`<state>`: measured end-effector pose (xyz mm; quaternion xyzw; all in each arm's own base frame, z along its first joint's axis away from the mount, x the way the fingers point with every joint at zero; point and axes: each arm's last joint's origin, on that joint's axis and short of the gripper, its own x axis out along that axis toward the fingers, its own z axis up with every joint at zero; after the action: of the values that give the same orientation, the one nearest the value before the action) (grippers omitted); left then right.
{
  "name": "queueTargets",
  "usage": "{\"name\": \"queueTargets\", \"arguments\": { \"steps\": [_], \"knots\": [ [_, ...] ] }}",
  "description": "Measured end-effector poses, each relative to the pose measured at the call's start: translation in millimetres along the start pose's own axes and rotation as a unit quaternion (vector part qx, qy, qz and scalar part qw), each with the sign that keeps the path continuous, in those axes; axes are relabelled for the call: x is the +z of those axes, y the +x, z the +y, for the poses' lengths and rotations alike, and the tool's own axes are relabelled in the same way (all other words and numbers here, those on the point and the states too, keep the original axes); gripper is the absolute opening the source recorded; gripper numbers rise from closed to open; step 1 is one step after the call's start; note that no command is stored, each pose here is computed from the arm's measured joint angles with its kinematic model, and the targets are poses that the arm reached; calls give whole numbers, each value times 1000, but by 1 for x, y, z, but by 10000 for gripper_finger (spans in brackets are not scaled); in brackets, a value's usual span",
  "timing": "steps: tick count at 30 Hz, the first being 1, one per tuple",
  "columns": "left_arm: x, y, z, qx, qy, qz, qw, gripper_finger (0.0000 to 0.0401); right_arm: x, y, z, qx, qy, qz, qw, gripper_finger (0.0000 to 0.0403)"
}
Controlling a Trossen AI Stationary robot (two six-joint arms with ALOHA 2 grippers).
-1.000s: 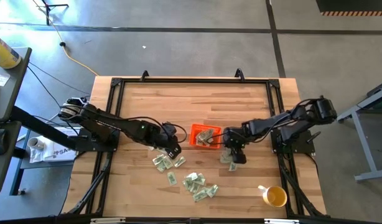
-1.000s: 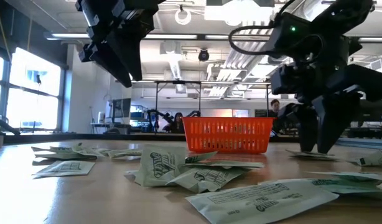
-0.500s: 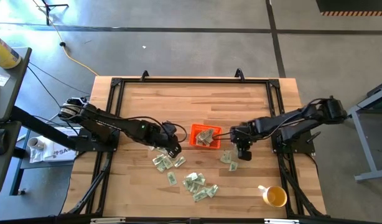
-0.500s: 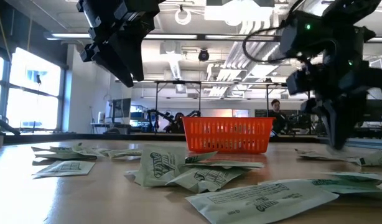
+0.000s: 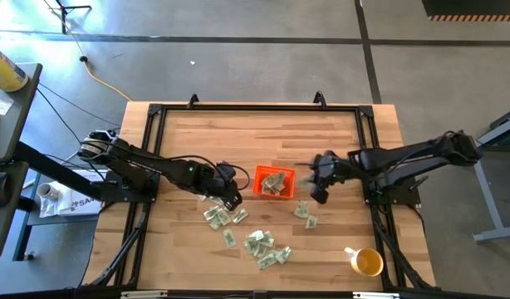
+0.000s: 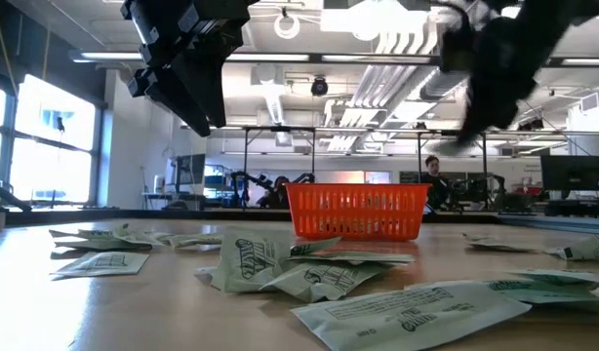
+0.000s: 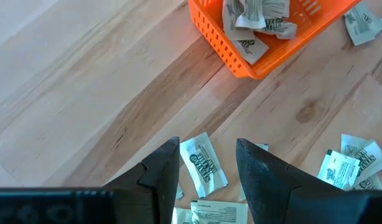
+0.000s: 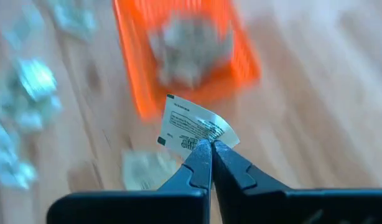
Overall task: Pick and place Stevia / Truvia into bins
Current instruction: Put the white stevia packet into the orange bin
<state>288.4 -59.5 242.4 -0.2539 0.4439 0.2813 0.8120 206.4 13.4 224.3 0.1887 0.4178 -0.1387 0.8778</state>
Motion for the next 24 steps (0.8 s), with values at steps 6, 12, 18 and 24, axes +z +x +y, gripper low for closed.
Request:
{"name": "queueTargets", "arguments": {
  "steps": [6,12,18,24],
  "knots": [
    [0,0,0,0,0,0,1000,193,31,14,-1,14,40,-61,997,2],
    [0,0,1,3,3,2,1000,193,37,54,-6,34,64,-32,997,20],
    [-2,0,3,11,4,11,1000,193,41,72,-9,47,100,-32,993,70],
    [-3,0,4,19,8,20,1000,193,34,61,-8,70,61,13,996,142]
  ]
}}
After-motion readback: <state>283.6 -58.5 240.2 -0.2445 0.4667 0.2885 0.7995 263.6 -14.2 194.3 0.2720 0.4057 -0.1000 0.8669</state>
